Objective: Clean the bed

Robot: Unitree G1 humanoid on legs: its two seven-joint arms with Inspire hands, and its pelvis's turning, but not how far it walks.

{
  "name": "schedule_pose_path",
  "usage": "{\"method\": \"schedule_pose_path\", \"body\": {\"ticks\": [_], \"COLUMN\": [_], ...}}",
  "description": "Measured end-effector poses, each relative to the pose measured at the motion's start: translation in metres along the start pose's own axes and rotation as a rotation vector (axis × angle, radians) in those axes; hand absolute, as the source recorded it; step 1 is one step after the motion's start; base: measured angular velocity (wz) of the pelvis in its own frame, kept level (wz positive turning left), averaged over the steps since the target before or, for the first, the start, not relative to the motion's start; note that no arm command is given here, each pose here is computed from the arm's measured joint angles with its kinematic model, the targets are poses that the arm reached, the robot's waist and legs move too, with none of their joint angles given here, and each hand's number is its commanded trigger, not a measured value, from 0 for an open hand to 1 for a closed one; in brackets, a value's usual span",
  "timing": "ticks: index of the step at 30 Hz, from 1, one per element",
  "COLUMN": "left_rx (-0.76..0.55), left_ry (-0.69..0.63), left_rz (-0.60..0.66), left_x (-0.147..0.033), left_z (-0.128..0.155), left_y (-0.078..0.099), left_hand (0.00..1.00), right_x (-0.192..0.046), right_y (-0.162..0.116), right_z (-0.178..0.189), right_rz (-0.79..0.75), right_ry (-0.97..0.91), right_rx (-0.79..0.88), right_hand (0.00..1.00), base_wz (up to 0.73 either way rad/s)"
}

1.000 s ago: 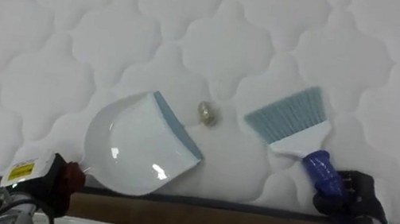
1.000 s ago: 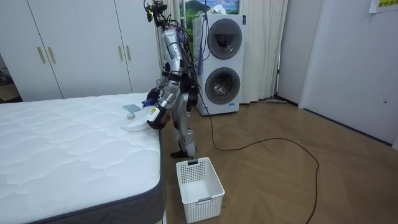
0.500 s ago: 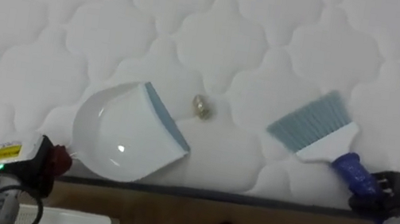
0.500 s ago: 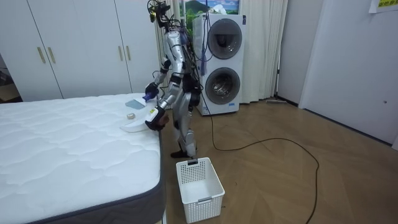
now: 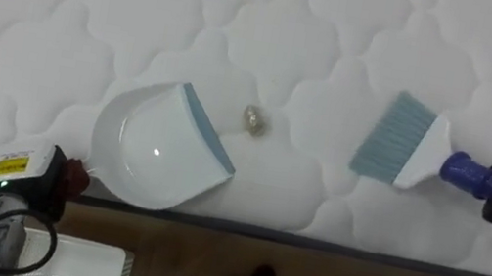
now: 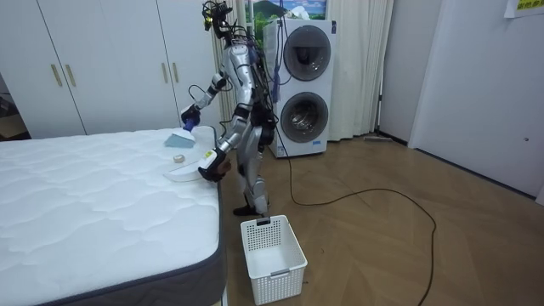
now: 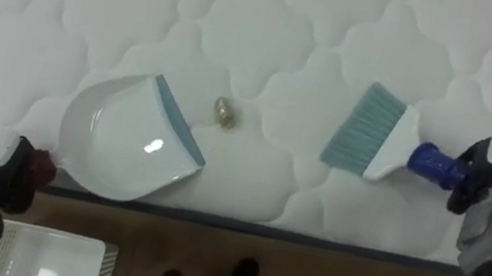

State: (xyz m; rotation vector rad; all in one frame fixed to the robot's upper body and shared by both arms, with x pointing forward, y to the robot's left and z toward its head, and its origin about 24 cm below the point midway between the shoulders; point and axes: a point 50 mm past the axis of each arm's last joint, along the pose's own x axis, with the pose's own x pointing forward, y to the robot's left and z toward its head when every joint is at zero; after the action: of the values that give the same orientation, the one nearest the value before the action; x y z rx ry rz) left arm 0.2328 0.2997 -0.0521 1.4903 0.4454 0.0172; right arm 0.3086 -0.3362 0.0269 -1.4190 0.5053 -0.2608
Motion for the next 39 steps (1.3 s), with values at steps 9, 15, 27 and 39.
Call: {"method": "schedule_pose_path", "body": {"ticks": [9, 15, 27, 39], "left_rx": [0.034, 0.049, 0.097, 0.108], "left_ry": [-0.003, -0.009, -0.058, -0.075], "left_rz": [0.038, 0.043, 0.074, 0.086], "left_x": [0.003, 0.004, 0.004, 0.004], "left_z": [-0.009, -0.009, -0.004, 0.004], "left_y": [0.012, 0.013, 0.016, 0.016], "left_hand": [1.00, 1.00, 1.00, 1.00], "right_x": [0.008, 0.006, 0.001, -0.017], "right_y": [-0.030, -0.037, -0.050, -0.030], "right_z": [0.038, 0.056, 0.090, 0.140], "right_rz": [-0.116, -0.176, -0.247, -0.189], "right_ry": [-0.201, -0.277, -0.396, -0.556], "right_rx": [-0.325, -0.426, -0.506, -0.501], "right_hand": [1.00, 1.00, 1.00, 1.00], "base_wz": [0.00, -0.05, 0.00, 0.08]}}
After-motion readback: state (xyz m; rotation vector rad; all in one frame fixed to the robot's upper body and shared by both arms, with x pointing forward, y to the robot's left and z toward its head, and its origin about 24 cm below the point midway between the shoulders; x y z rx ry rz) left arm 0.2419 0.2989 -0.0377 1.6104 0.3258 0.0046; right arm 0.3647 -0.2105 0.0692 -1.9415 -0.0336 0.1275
